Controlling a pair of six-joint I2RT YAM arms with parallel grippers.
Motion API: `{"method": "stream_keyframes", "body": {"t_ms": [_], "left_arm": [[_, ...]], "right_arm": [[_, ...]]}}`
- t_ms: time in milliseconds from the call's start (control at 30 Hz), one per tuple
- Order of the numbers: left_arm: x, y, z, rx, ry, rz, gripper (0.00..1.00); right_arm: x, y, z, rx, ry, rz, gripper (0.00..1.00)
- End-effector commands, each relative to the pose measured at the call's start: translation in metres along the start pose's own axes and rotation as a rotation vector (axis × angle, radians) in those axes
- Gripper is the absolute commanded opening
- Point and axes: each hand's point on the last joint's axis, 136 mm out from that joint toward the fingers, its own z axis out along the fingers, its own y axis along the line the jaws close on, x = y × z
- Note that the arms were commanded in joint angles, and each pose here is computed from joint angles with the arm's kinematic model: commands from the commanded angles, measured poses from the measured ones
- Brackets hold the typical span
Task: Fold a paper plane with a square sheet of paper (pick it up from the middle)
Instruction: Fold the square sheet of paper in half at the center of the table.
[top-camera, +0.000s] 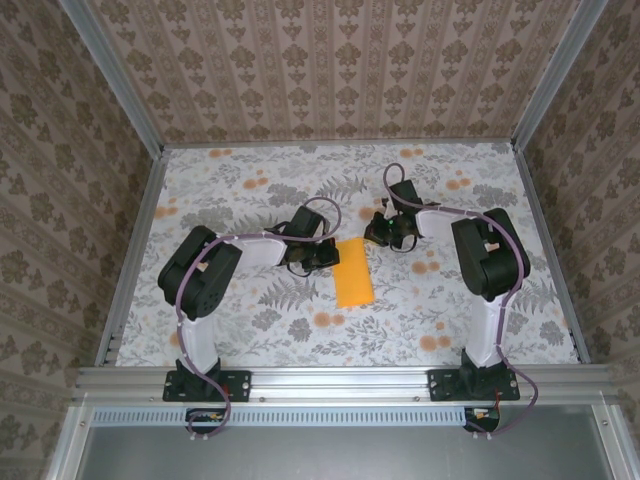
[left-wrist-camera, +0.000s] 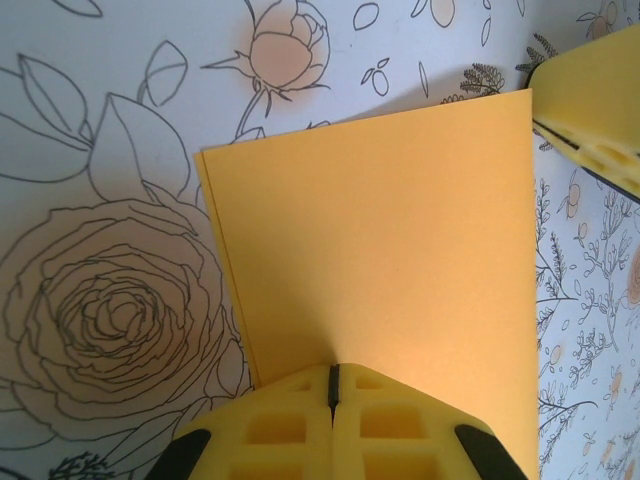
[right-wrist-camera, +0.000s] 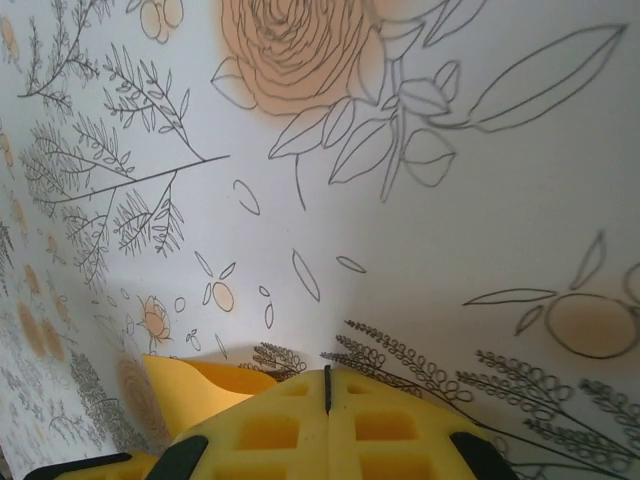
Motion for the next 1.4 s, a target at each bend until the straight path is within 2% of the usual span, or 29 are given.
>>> {"method": "stream_keyframes", "body": {"t_ms": [0, 267, 467, 633, 867, 1367], "left_arm": [[0.073, 0.098, 0.011, -0.338, 0.219, -0.086, 0.03], [0.072, 0.098, 0.014, -0.337, 0.220, -0.080, 0.04], [0.073, 0.100, 0.015, -0.340, 0.223, -0.081, 0.04], [0.074, 0.102, 0.016, -0.346, 0.224, -0.081, 0.04], [0.075, 0.105, 0.016, -0.356, 0.225, -0.083, 0.04], [0.077, 0.113, 0.017, -0.367, 0.224, -0.099, 0.03]], "right_arm": [[0.000, 0.022, -0.028, -0.047, -0.058, -0.036, 0.02], [0.064, 0.015, -0.042, -0.100, 0.041, -0.047, 0.04], [0.111, 0.027, -0.030, -0.157, 0.175, -0.107, 0.04], [0.121, 0.025, -0.018, -0.147, 0.217, -0.109, 0.05], [0.137, -0.002, -0.010, -0.077, 0.271, -0.094, 0.05], [0.194, -0.060, -0.043, 0.014, 0.316, -0.082, 0.08]]}}
